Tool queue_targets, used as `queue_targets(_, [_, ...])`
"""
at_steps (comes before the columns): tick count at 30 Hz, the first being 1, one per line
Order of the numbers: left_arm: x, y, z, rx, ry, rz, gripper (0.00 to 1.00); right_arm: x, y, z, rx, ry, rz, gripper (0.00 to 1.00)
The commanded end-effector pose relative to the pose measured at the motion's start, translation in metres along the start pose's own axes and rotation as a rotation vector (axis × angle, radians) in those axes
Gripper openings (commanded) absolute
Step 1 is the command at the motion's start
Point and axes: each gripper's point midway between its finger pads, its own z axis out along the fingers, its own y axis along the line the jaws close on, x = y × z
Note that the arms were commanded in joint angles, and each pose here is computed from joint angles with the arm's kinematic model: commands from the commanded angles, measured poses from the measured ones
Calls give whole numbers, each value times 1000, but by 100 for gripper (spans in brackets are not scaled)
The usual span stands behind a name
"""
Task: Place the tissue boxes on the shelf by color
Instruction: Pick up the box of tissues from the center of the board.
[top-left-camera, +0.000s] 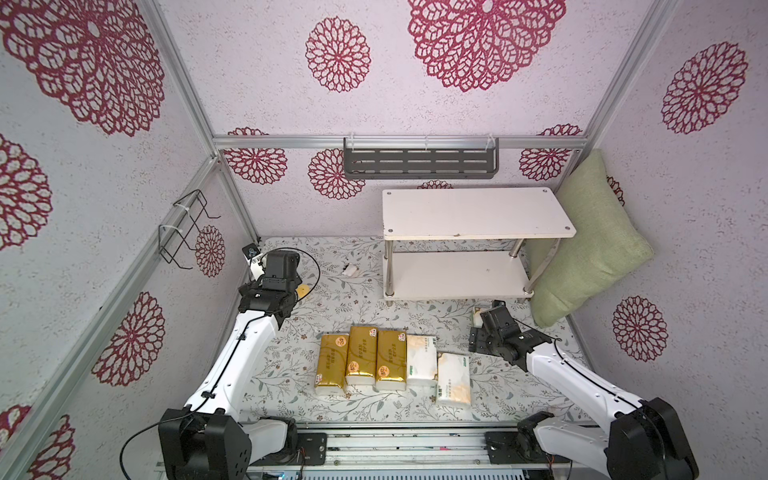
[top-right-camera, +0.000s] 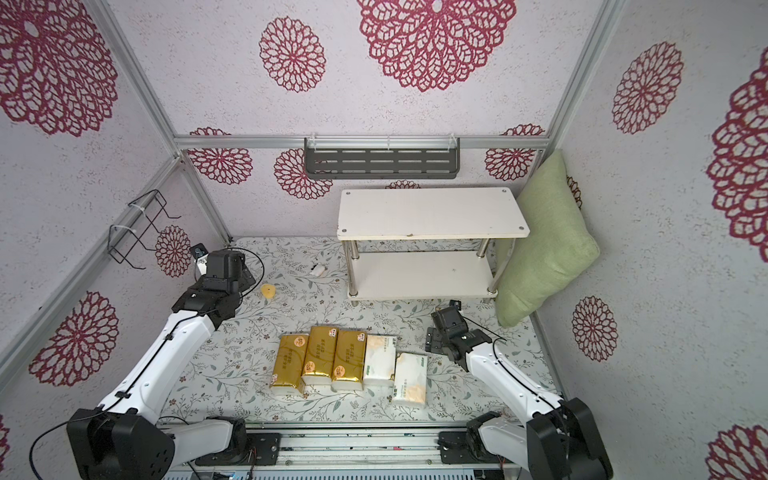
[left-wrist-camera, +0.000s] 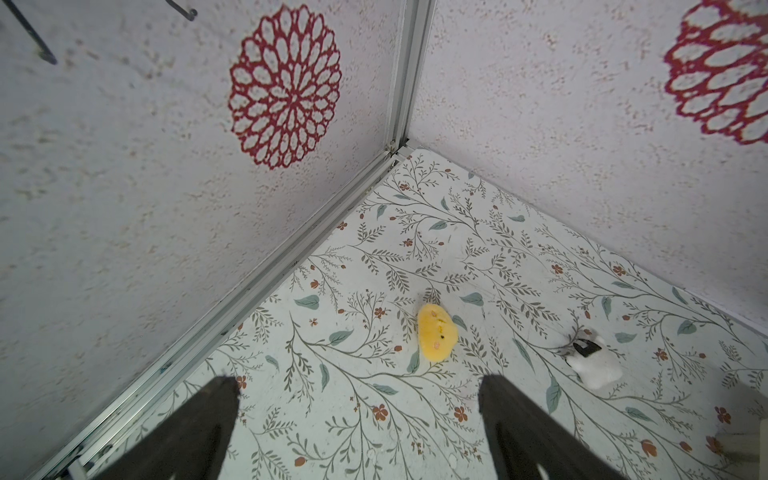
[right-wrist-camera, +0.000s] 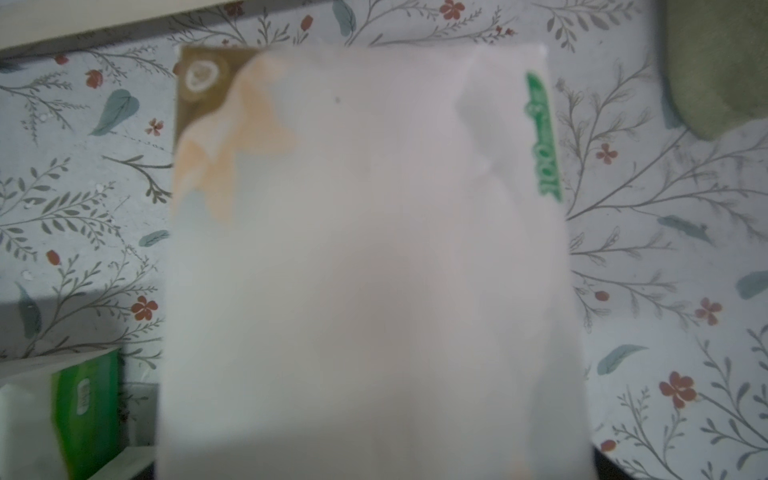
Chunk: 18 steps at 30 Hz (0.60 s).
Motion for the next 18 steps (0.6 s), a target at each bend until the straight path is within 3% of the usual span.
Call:
queue_targets(1, [-6, 1, -2, -6, -13, -5, 97, -22, 2, -15, -20, -58, -4, 88])
queue_targets(18, [-5, -5, 2, 1, -1, -8, 97, -55, -10, -26, -5, -97, -35, 87])
